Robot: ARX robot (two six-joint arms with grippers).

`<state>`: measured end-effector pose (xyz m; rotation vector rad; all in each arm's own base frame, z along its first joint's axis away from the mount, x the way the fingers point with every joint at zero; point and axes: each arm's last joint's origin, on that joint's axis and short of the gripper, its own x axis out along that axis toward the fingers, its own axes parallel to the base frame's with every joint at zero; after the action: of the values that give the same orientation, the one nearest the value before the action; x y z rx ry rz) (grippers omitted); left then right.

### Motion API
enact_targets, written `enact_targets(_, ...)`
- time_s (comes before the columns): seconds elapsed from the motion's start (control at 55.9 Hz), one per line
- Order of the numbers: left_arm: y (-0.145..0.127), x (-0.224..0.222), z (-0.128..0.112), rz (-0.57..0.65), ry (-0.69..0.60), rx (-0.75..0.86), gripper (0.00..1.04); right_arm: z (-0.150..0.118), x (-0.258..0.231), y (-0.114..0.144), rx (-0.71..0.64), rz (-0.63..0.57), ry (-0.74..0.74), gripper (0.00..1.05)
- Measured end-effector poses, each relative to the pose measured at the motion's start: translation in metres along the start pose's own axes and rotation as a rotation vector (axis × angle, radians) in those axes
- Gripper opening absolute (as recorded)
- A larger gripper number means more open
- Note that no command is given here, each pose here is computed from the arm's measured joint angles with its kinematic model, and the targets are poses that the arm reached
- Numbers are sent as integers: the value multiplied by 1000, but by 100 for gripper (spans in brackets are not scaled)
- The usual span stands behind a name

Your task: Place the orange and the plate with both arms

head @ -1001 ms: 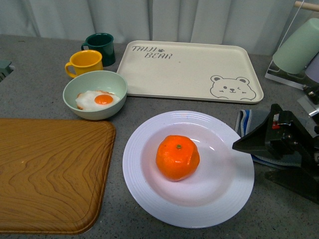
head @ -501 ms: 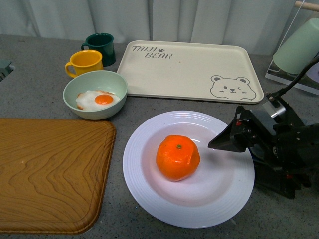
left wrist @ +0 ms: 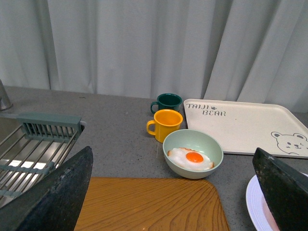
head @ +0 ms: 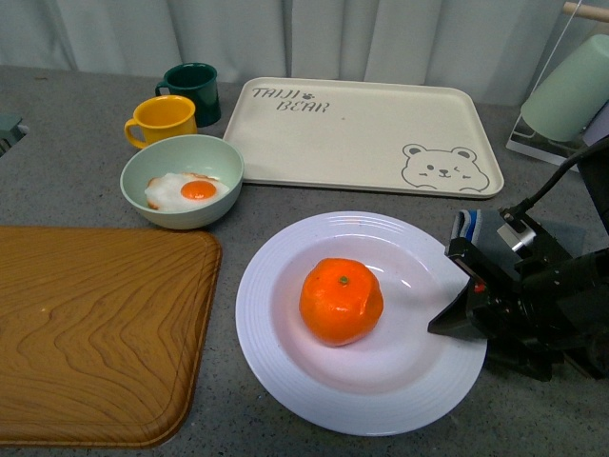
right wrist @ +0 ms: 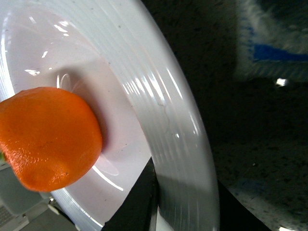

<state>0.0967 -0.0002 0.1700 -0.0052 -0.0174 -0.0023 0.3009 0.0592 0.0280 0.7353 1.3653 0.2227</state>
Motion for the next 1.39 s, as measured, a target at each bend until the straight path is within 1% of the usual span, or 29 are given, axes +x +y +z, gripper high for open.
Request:
enact_targets(0.197,0,0,0,0,0,0,98,4,-12,6,-25,116,-23,6)
enact_targets(0.25,0,0,0,0,0,0,98,5,-16,7,-31,129,-39,4)
enact_targets(0.393,0,0,0,0,0,0,98,5,-20,4,-20,150,-75,4)
enact_targets(0.483,0,0,0,0,0,0,98,6,-23,1,-9,185,-109,4)
enact_targets(0.59,0,0,0,0,0,0,98,8,-30,-1,-4,284,-153,4)
enact_targets(0.697,0,0,0,0,0,0,98,14,-37,7,-21,379,-193,4)
enact_targets(0.822,0,0,0,0,0,0,98,26,-40,17,-19,429,-226,4)
enact_targets(0.912,0,0,0,0,0,0,98,42,-39,21,-6,443,-244,4)
enact_targets(1.037,0,0,0,0,0,0,98,85,-28,29,40,462,-267,4)
enact_targets(1.18,0,0,0,0,0,0,98,121,-15,33,82,438,-275,4)
enact_targets(1.395,0,0,0,0,0,0,98,184,11,56,106,368,-266,4)
